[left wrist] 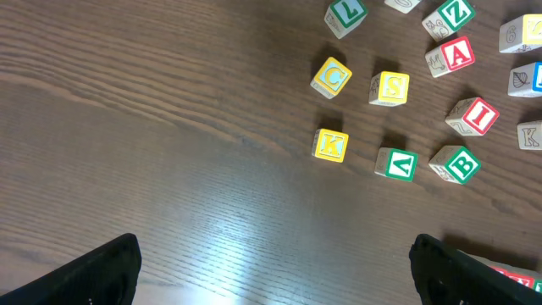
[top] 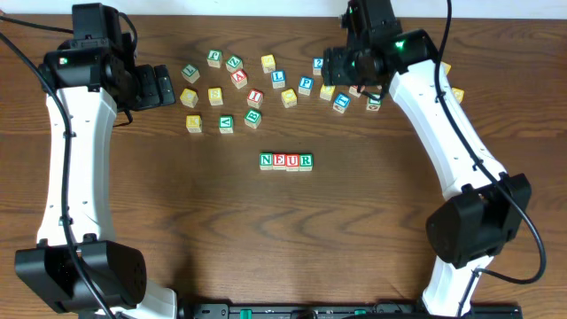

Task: Spell out NEURIPS
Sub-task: 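Raise the right gripper up and back to the right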

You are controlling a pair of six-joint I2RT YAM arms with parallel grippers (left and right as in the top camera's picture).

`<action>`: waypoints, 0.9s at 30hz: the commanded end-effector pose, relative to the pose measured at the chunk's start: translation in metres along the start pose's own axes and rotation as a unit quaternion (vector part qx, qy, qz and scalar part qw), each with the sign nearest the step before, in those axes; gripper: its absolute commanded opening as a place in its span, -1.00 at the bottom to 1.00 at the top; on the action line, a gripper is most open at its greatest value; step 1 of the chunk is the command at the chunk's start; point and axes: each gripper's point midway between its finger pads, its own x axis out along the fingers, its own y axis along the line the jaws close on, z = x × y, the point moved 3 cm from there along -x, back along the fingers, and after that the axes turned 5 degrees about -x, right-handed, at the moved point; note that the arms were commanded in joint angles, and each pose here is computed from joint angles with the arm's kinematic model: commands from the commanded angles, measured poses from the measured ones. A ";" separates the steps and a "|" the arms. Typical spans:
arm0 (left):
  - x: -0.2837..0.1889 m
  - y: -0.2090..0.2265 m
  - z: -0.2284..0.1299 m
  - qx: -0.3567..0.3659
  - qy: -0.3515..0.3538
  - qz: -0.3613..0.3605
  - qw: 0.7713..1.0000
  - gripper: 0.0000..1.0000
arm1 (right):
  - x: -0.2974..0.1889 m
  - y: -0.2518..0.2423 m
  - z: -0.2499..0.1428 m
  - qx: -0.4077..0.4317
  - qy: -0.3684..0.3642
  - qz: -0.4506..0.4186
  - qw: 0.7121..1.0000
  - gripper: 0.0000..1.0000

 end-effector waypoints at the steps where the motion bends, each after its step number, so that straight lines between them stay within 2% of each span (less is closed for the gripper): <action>1: -0.007 0.003 0.003 0.004 -0.010 0.005 1.000 1.00 | 0.015 0.001 0.013 -0.006 -0.009 0.005 1.000 0.36; 8: -0.007 0.003 0.003 0.004 -0.010 0.005 1.000 1.00 | 0.038 0.029 0.031 -0.045 -0.017 0.025 0.999 0.34; 18: -0.007 0.003 0.003 0.004 -0.010 0.005 1.000 1.00 | 0.055 0.051 0.024 -0.071 -0.011 0.007 0.997 0.33; 27: -0.007 0.003 0.003 0.004 -0.010 0.005 1.000 1.00 | 0.054 0.028 0.009 0.008 0.030 -0.024 0.999 0.31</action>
